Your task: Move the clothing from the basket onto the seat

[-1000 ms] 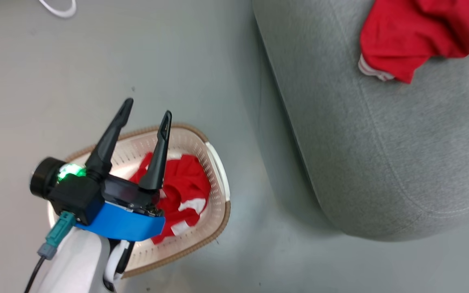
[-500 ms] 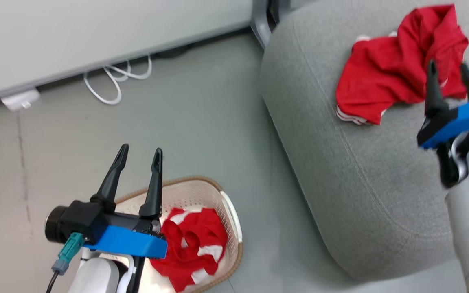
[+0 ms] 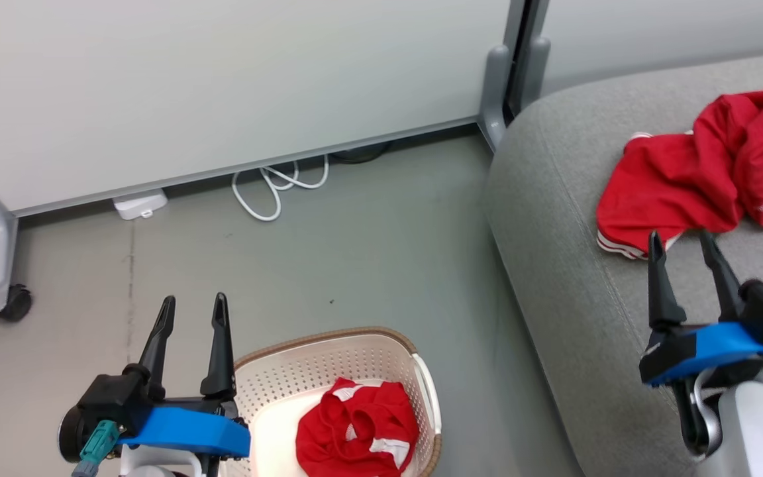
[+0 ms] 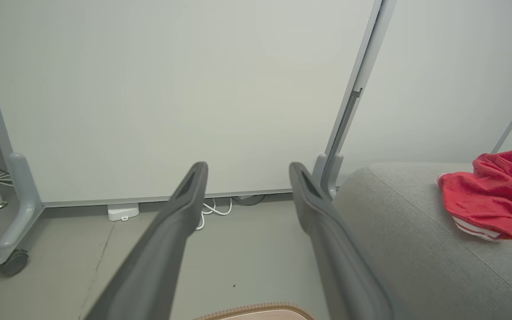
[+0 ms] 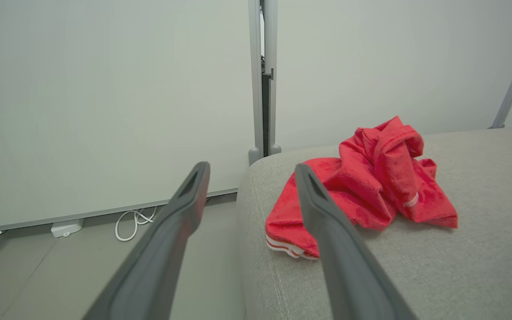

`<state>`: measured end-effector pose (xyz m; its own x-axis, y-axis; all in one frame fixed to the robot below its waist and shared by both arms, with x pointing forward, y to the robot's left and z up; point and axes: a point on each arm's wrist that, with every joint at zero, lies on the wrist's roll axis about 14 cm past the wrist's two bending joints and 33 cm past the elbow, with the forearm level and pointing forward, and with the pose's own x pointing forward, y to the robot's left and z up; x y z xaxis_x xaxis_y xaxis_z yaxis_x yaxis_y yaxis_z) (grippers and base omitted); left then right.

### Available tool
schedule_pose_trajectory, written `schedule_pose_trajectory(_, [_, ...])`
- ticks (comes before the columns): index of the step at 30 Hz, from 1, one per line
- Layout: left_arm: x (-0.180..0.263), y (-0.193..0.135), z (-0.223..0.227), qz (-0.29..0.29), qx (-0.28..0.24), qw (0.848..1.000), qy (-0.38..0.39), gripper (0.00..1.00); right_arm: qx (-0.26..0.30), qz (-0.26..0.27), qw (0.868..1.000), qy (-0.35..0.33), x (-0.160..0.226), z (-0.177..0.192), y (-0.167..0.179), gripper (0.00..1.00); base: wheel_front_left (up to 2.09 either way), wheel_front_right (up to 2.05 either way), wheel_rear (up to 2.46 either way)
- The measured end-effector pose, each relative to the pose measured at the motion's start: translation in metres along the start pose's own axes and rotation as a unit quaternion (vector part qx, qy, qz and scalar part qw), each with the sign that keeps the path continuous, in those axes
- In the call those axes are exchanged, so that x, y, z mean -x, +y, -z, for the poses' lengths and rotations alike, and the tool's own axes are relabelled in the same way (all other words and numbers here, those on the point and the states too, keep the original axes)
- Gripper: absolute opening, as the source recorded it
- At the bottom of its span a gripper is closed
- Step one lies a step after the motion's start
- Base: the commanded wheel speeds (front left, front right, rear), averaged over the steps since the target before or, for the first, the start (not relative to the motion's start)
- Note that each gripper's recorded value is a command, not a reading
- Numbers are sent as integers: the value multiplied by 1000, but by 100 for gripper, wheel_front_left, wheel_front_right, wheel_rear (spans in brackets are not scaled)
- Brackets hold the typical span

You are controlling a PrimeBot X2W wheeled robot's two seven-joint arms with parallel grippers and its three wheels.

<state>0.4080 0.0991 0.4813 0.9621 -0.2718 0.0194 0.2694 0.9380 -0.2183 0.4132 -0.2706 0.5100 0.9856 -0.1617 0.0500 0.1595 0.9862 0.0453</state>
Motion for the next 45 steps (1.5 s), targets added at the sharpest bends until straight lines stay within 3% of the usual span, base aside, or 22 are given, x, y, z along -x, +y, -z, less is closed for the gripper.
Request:
schedule_pose_trajectory(10, [40,39,-5,-68,-15,998,-2,100,27,-58,998,13,34,-2,44,100,0,0,0])
schedule_pose_trajectory(19, [68,62,-5,-111,-22,994,0,100,9,-96,995,35,55,6,70,100,0,0,0])
schedule_pose_trajectory(45, [79,69,7,-125,-23,992,18,100,-7,-132,990,51,61,16,94,100,0,0,0])
